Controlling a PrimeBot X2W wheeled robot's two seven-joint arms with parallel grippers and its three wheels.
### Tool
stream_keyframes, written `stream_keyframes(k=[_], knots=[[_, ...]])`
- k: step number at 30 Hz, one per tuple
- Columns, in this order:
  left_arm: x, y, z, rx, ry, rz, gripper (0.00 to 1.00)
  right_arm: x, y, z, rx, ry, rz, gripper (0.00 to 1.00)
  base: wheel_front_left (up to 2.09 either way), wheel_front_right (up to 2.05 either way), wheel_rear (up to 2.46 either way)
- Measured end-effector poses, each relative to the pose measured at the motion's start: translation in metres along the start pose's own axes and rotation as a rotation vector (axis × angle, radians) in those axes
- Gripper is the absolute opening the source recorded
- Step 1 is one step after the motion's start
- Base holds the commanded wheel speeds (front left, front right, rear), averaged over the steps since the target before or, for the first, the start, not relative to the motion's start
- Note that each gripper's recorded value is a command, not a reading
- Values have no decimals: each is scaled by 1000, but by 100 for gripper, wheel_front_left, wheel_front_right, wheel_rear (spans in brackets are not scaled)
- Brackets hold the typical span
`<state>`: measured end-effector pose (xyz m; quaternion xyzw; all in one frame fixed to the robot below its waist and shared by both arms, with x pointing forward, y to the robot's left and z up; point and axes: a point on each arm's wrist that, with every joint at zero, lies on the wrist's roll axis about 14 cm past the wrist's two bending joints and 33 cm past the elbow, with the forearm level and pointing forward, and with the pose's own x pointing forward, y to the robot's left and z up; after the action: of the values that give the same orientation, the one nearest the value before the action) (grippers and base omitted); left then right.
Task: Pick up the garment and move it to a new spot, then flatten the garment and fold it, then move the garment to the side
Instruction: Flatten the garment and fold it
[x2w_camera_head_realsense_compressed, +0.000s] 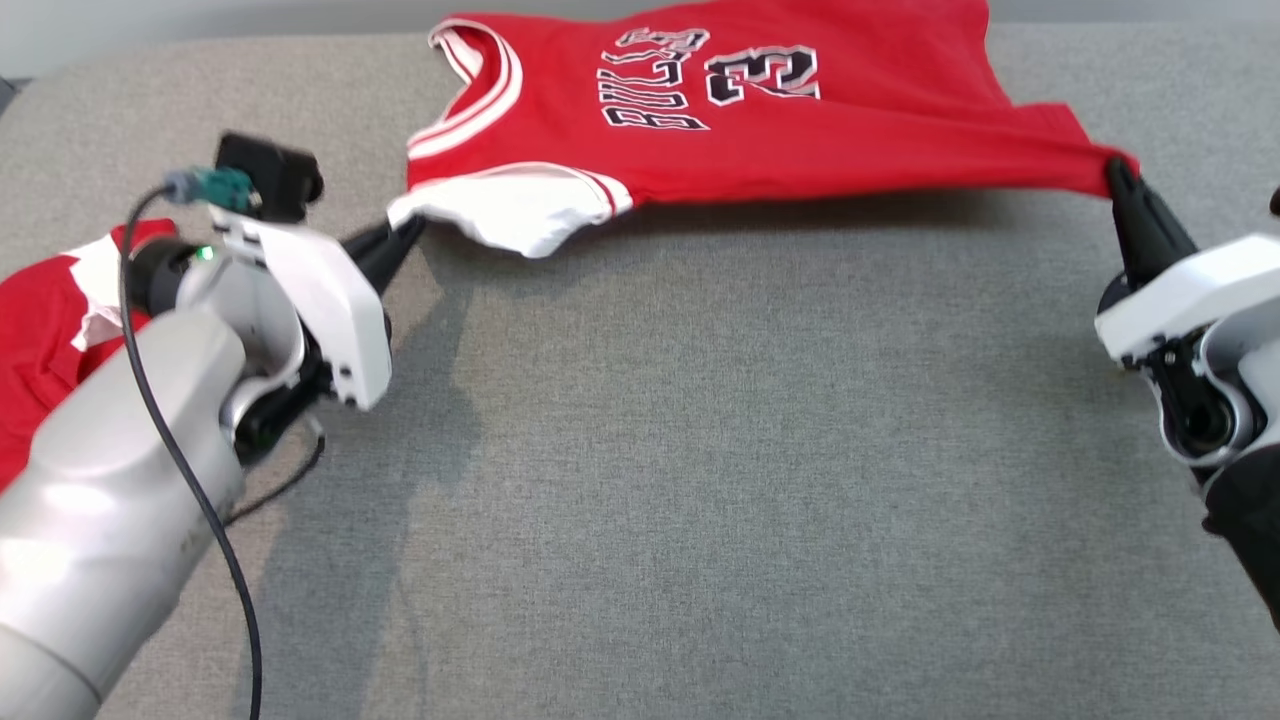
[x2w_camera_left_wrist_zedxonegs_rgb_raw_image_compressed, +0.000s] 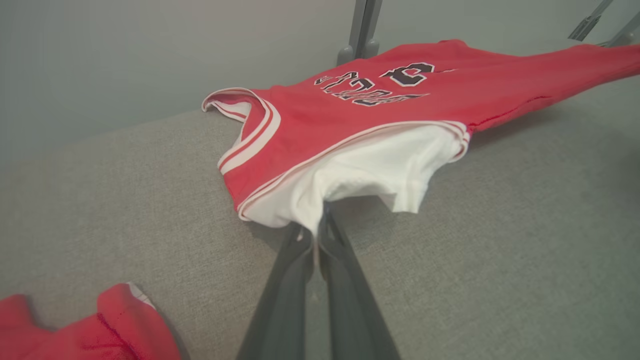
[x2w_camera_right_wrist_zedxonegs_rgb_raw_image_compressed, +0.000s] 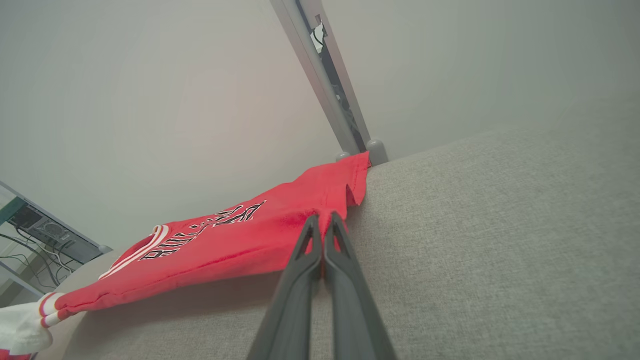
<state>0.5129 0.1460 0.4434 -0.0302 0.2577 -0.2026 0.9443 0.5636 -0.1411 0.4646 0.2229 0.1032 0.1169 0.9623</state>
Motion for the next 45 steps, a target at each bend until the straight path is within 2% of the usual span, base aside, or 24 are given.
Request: stream_keyframes(k=[13, 20, 27, 36, 45], knots=[[-46, -35, -57, 135, 142, -96, 0, -51, -11, -17, -59, 96, -33, 0, 0, 0, 0], [-67, -58, -81, 182, 209, -154, 0, -70, -11, -19, -134, 128, -20, 0, 0, 0, 0], [-89, -75, -95, 202, 250, -193, 0, -88, -16, -19, -159, 148, -30, 0, 0, 0, 0], [-108, -93, -105, 177, 248, -228, 0, -113, -24, -31, -161, 259, -36, 0, 0, 0, 0], [-134, -113, -116, 127, 277, -292, 0, -145, -19, -46, -46, 369, -14, 0, 0, 0, 0]])
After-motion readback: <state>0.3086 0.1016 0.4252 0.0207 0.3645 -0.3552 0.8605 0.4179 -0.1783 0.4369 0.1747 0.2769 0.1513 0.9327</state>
